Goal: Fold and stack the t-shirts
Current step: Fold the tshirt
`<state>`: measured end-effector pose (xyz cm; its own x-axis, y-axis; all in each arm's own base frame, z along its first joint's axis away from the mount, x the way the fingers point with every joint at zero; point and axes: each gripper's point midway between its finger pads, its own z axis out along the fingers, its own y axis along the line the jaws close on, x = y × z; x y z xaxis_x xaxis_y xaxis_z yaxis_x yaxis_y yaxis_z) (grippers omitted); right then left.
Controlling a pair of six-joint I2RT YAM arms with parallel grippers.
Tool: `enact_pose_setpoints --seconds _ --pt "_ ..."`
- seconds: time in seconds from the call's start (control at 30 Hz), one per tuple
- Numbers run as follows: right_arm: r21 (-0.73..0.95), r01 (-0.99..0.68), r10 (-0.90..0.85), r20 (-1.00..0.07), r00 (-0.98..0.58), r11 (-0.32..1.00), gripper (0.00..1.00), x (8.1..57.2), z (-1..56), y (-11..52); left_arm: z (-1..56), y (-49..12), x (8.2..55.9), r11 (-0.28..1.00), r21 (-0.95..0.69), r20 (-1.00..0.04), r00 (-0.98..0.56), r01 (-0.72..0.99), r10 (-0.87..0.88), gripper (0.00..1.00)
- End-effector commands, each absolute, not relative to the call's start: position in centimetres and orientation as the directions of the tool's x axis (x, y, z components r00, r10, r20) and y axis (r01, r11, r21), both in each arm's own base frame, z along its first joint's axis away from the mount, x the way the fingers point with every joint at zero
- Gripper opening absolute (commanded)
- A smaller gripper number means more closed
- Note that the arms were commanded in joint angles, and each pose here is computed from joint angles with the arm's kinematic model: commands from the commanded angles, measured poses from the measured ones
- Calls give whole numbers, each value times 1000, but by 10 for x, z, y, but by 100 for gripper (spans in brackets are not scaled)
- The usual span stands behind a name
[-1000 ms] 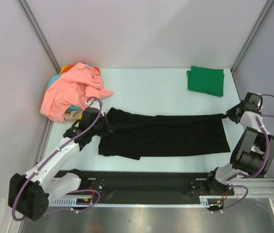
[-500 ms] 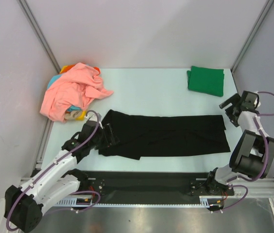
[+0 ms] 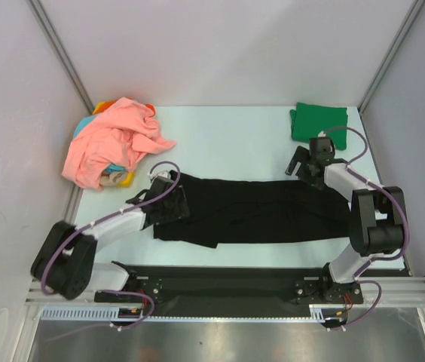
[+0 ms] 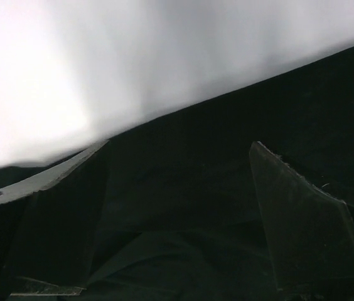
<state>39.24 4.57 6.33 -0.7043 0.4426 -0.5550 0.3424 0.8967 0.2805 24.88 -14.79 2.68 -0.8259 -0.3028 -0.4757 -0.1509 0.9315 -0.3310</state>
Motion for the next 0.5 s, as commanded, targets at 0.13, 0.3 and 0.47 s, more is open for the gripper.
enact_pose_setpoints --seconds 0.13,0.3,0.47 --pt "205 297 360 -557 -748 933 93 382 45 63 3 -154 285 952 -258 -485 -830 -167 -277 6" --pt "231 284 366 -570 -736 930 93 370 57 67 23 -156 335 969 -188 -551 -800 -158 -237 0" --pt "267 268 377 -594 -710 926 93 359 83 70 52 -175 438 979 -156 -598 -776 -133 -201 0"
